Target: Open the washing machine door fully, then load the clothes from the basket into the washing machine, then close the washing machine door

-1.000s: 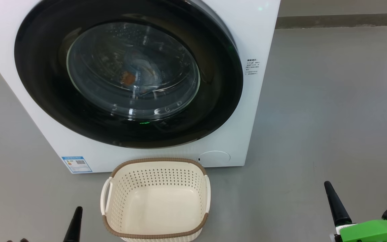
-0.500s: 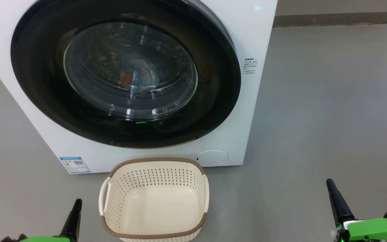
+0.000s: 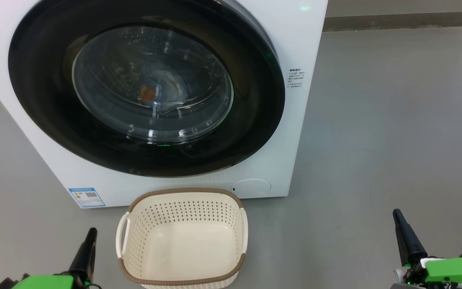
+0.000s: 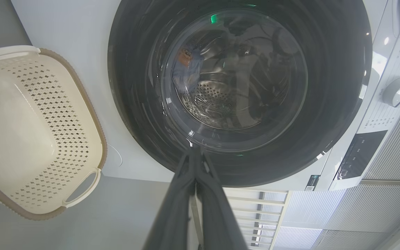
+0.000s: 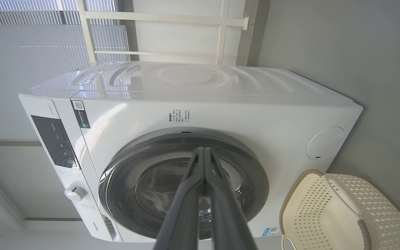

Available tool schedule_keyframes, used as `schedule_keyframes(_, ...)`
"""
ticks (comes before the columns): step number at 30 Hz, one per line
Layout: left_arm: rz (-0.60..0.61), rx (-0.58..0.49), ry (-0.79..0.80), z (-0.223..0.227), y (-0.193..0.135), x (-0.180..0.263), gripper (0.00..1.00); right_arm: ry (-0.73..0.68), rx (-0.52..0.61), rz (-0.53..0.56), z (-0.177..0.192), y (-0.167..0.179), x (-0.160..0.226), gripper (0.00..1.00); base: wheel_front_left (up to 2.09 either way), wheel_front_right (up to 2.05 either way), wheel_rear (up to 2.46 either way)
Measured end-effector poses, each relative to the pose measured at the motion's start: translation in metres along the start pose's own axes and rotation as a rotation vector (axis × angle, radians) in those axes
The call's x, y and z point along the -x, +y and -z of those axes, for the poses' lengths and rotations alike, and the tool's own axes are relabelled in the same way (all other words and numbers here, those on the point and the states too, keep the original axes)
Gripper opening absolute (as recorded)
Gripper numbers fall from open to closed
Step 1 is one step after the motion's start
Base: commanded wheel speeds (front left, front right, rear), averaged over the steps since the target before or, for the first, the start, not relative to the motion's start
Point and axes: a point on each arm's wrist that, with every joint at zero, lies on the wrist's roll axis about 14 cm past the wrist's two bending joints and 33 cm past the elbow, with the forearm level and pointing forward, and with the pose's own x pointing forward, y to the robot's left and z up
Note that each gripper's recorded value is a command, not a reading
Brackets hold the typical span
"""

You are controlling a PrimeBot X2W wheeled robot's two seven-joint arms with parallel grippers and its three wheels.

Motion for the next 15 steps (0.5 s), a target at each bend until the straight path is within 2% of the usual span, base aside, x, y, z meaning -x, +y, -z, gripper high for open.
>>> schedule_keyframes(15, 0.008, 0.014, 0.001, -0.0001, -0.0029, -0.0021, 0.0, 0.0, -0.022, -0.012, -0.0004, 0.0048, -0.0036, 0.0, 0.0, 0.0, 0.0)
